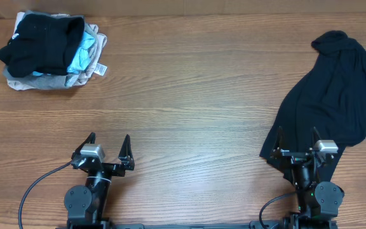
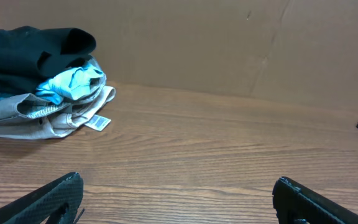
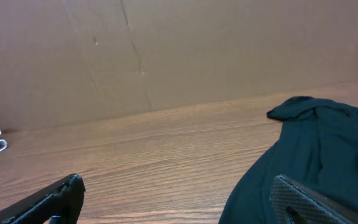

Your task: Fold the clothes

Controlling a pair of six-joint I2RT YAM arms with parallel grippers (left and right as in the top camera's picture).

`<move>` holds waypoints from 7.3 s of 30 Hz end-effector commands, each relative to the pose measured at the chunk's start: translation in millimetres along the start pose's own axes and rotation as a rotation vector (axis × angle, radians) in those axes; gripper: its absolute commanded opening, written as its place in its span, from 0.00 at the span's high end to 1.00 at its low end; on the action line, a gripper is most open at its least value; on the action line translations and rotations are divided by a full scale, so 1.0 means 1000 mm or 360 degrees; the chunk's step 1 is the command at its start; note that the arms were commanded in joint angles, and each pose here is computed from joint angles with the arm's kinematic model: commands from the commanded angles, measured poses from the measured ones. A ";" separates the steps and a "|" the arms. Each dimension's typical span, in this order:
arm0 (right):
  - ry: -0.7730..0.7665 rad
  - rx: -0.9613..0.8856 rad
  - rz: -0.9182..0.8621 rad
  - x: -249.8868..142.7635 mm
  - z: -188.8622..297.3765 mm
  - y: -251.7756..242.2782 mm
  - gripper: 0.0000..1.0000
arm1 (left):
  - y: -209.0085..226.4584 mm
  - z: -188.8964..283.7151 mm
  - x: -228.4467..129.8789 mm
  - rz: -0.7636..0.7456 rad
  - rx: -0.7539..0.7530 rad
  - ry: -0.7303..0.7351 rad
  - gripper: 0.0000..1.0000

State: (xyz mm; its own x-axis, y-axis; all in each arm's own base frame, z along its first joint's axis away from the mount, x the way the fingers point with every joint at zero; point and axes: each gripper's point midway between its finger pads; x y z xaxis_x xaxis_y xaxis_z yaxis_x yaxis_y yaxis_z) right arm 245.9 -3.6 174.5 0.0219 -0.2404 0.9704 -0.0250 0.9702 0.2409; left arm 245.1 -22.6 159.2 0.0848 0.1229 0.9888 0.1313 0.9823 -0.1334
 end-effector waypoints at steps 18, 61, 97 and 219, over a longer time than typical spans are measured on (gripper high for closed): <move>-0.0002 0.0011 -0.0006 -0.002 0.000 0.001 0.00 | 0.003 0.001 0.001 0.0020 0.0025 -0.0013 0.00; -0.0446 0.0144 0.0066 0.120 0.027 0.037 0.00 | 0.010 0.014 0.063 0.0023 0.0163 -0.0128 0.00; 0.1002 -0.0663 -0.0455 0.117 -0.212 -0.204 0.00 | 0.021 -0.123 0.011 0.0102 0.0110 0.1769 0.00; 0.1153 0.1045 0.0162 0.264 0.037 0.262 0.96 | 0.005 -0.143 0.119 -0.0028 -0.0294 0.1378 0.18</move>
State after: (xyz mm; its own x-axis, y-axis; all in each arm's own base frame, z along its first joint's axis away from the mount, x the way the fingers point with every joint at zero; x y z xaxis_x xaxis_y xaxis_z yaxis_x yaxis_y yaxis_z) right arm 224.5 197.5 474.8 0.6358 0.1846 0.7494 -0.6249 0.6931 0.3594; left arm 399.5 -26.0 242.1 0.8217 -0.1242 0.5562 0.2936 0.9288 -0.2263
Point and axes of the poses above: each gripper's point midway between its finger pads, its own z axis back along the fingers, its own y axis along the line the jaws close on, x = y × z, and after that the axes turned 4 degrees about -z, right-handed
